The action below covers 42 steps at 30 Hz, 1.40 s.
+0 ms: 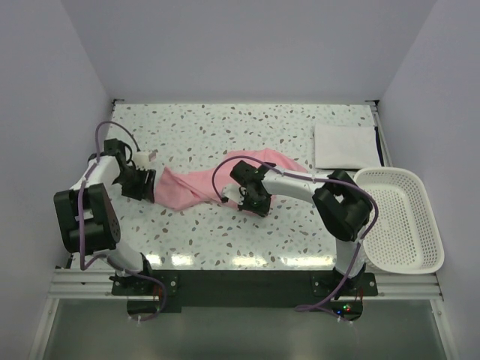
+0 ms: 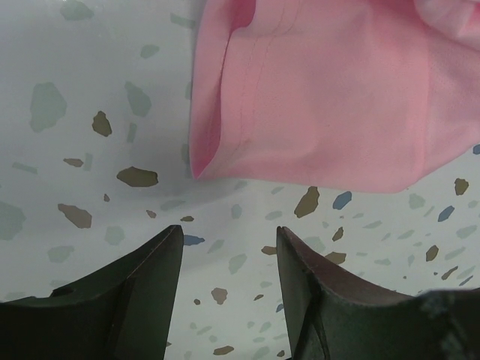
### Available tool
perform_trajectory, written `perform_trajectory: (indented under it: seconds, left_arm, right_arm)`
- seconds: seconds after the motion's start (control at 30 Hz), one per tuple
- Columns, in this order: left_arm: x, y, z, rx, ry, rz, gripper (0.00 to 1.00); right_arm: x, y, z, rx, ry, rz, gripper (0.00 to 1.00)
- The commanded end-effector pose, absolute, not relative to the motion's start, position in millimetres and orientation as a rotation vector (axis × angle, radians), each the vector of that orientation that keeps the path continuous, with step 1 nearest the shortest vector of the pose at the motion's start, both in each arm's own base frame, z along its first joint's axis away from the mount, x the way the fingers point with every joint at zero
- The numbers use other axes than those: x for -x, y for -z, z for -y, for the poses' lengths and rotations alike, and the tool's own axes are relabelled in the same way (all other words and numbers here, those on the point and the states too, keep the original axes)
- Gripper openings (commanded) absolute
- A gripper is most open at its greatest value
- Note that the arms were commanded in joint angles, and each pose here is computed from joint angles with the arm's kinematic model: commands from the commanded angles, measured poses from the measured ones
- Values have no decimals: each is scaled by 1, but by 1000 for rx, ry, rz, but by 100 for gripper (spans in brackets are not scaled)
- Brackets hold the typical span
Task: Fold and stack the t-shirts
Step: Flatten the tshirt out
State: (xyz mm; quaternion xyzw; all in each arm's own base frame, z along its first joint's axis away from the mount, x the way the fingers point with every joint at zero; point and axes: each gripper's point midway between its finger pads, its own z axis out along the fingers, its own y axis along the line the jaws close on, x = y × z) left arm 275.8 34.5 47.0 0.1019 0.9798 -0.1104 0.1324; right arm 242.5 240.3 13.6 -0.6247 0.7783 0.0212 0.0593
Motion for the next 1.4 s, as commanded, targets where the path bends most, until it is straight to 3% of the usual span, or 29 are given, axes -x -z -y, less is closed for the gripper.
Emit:
perform_trajectory:
  seconds: [0.0,0.23,0.37,0.57,0.6,0.67,0.9,1.0,1.17,1.37]
  left_arm:
    - [-287,-44,-38,-329,247,-2797,57]
    - [-297,-20,-31,-328,225,-2820,56]
    - [-301,-9,-26,-308,256,-2841,49]
    - [-304,-15,-24,-300,281,-2848,17]
    - [-311,-22,-27,-297,270,-2828,7]
    - [-321,-34,-31,-296,254,-2801,0]
    - [-431,-165,-70,-353,17,-2468,0]
    - [-478,-257,-80,-375,-85,-2241,0]
    - [-497,-355,-95,-351,-260,-1981,0]
    - [-467,-463,-103,-340,-480,-1620,0]
  right_arm:
    - [-240,-10,-237,1878,-63,-2377,0]
    - [-246,-25,-245,1843,-87,-2358,0]
    - [-255,-35,-249,1808,-86,-2346,0]
    - [-282,-57,-246,1716,-105,-2350,0]
    - [-286,-61,-245,1705,-104,-2345,0]
    - [-304,-80,-245,1652,-94,-2309,0]
    - [-412,-198,-226,1372,15,-2064,0]
    - [-461,-262,-214,1219,132,-1912,0]
    - [-503,-379,-189,934,254,-1671,0]
    - [-492,-475,-163,722,315,-1465,0]
